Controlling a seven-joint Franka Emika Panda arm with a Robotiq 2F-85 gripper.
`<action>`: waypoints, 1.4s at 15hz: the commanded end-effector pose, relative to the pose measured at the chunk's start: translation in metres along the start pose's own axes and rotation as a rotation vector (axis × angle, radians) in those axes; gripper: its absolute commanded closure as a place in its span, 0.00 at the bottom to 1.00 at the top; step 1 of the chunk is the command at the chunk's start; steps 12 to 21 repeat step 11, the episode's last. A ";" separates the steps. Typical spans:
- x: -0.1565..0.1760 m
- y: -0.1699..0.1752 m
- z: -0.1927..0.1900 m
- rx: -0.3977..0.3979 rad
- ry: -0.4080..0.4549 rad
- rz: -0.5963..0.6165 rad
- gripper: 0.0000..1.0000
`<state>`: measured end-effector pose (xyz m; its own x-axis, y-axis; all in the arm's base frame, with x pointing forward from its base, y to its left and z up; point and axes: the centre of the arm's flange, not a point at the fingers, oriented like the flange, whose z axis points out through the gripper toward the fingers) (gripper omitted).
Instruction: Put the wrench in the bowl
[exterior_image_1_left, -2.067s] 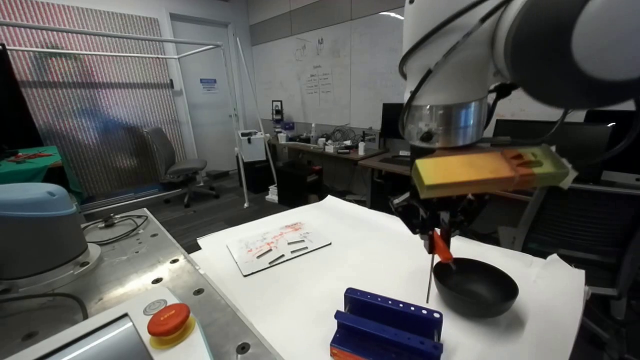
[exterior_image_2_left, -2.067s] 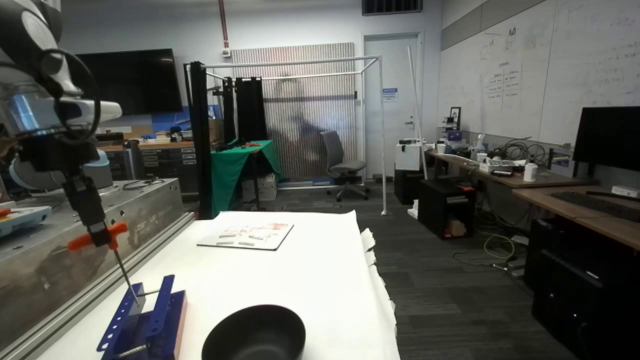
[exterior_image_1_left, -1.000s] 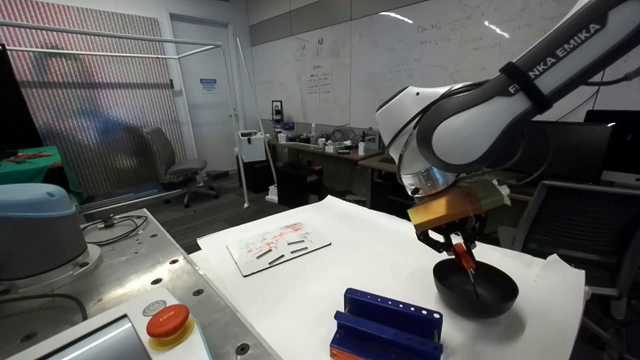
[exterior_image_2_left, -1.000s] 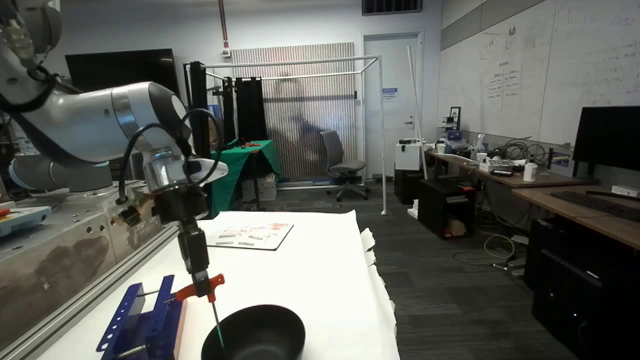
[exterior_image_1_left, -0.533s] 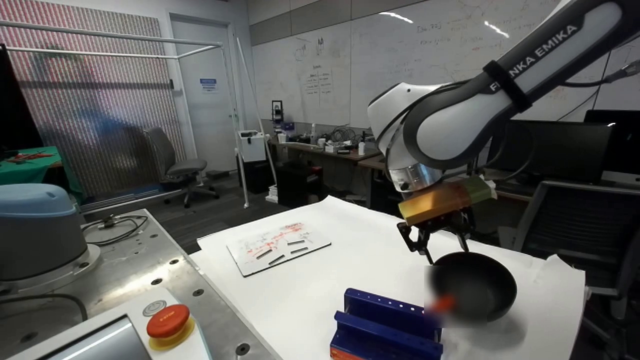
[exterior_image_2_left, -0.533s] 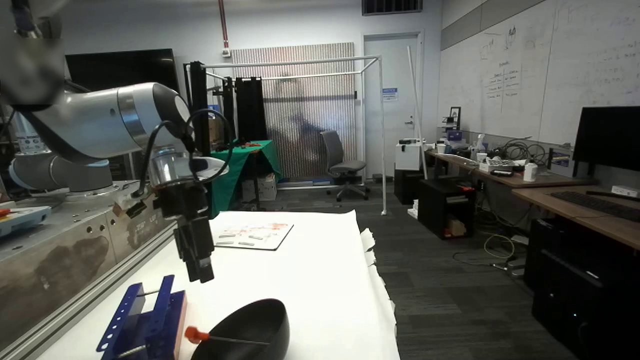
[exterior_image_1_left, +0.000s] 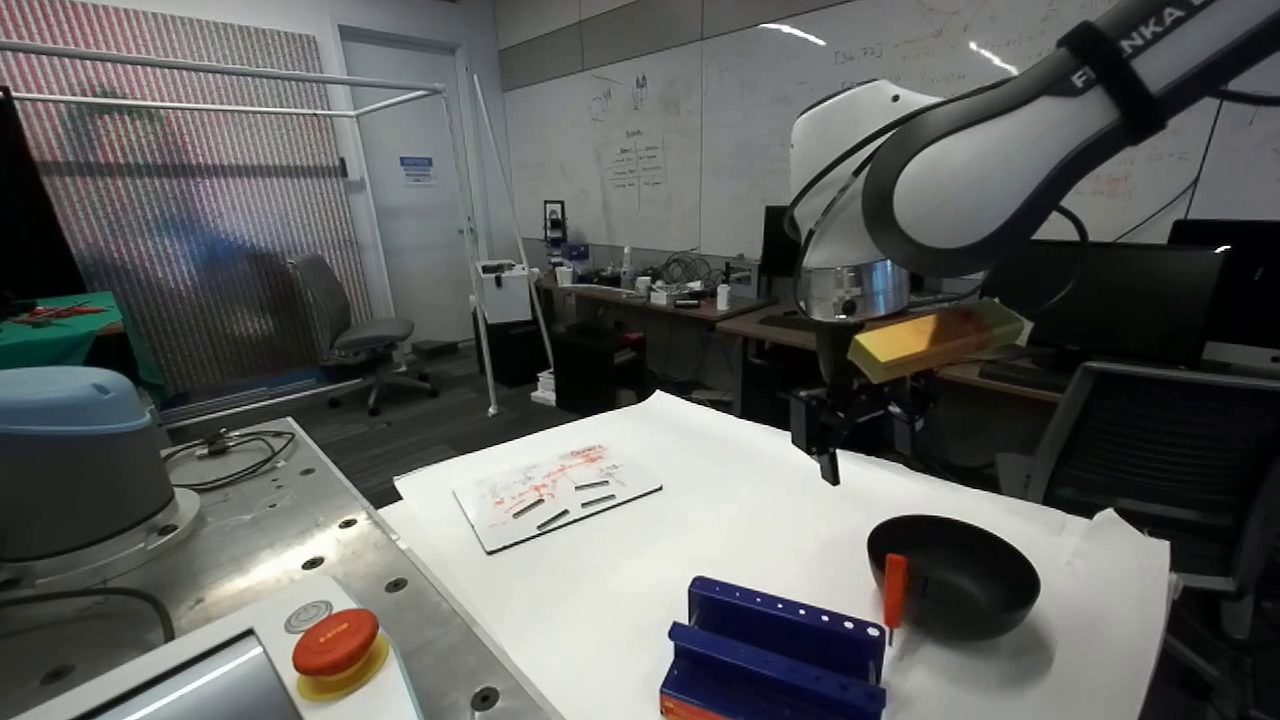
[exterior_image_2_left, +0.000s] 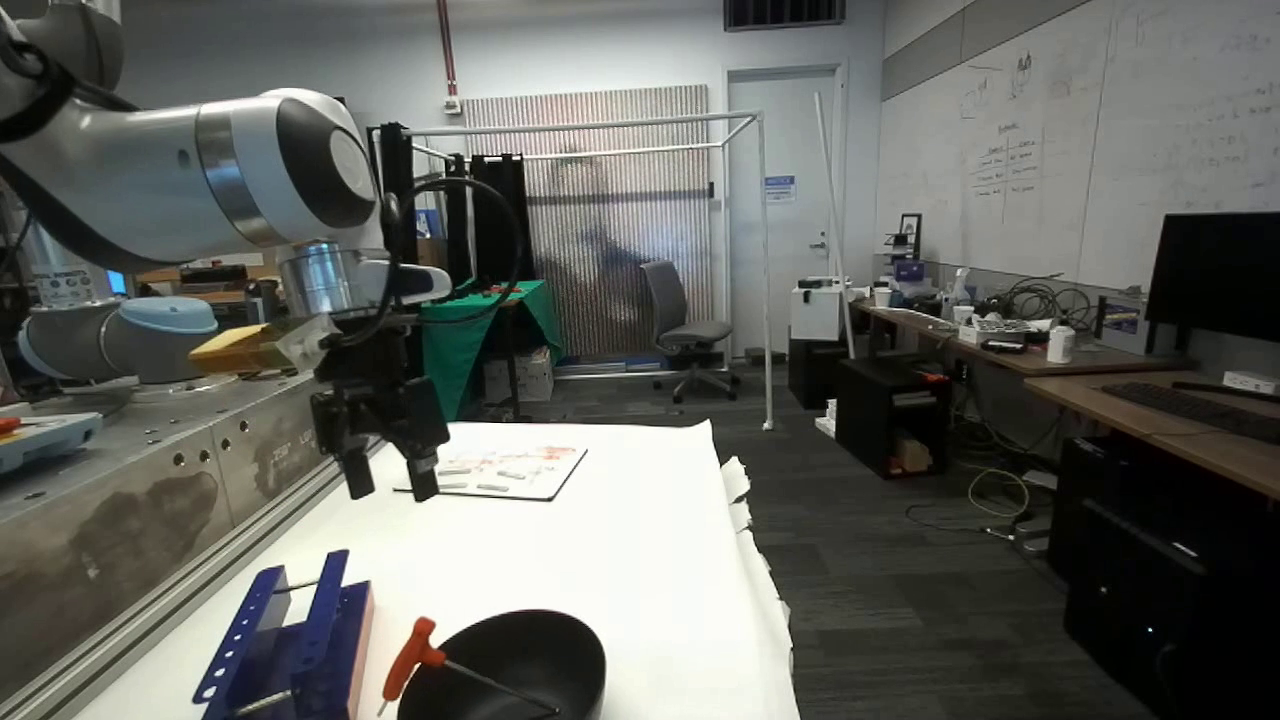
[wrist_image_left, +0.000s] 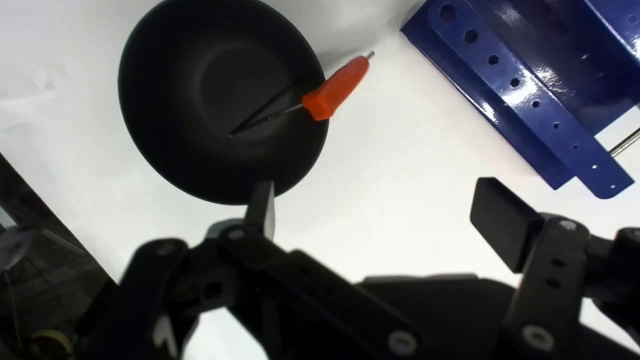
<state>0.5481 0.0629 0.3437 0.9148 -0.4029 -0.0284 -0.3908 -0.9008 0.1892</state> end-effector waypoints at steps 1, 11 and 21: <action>-0.026 0.016 -0.009 0.095 0.052 -0.166 0.00; -0.031 0.008 -0.005 0.112 0.068 -0.286 0.00; -0.031 0.008 -0.005 0.112 0.068 -0.286 0.00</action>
